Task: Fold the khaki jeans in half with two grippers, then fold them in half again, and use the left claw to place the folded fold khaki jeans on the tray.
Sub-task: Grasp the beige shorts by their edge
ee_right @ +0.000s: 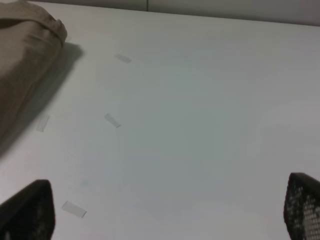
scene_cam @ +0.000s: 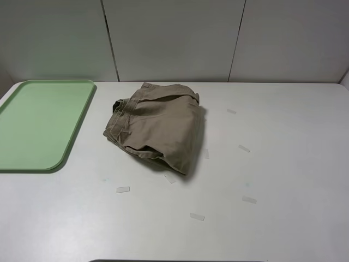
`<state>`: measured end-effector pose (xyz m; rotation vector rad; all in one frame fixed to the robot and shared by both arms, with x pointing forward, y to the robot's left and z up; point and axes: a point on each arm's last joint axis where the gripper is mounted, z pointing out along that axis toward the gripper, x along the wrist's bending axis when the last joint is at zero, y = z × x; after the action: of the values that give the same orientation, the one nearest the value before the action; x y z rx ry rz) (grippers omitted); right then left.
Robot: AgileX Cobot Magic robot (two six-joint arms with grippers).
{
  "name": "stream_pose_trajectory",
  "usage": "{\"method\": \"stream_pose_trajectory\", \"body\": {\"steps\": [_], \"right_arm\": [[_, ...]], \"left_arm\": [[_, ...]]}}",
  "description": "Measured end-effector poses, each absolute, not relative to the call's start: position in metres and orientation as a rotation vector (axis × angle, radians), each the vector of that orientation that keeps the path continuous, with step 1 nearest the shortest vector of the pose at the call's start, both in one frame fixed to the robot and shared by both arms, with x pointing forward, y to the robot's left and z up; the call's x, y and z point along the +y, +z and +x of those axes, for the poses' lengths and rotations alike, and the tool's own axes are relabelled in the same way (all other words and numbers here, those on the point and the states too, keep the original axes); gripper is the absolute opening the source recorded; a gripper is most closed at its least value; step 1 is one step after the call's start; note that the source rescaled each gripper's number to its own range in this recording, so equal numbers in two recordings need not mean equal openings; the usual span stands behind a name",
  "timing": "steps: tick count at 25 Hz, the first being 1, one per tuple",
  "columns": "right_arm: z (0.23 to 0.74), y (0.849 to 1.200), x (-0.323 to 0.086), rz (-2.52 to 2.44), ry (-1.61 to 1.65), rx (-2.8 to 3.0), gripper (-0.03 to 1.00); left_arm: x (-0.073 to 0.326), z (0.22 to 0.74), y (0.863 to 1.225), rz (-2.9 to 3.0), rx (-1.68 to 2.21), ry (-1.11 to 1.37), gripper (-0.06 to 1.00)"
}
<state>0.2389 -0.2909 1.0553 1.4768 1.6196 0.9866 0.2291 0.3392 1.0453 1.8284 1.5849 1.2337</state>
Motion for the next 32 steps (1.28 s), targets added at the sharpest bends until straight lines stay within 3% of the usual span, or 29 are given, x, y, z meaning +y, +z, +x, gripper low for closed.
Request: {"method": "stream_pose_trajectory", "body": {"steps": [32], "right_arm": [[0.239, 1.0554, -0.291, 1.476, 0.986, 1.619, 1.0]], "left_arm": [[0.3391, 0.2293, 1.0456, 1.826, 1.582, 1.236, 0.73]]}}
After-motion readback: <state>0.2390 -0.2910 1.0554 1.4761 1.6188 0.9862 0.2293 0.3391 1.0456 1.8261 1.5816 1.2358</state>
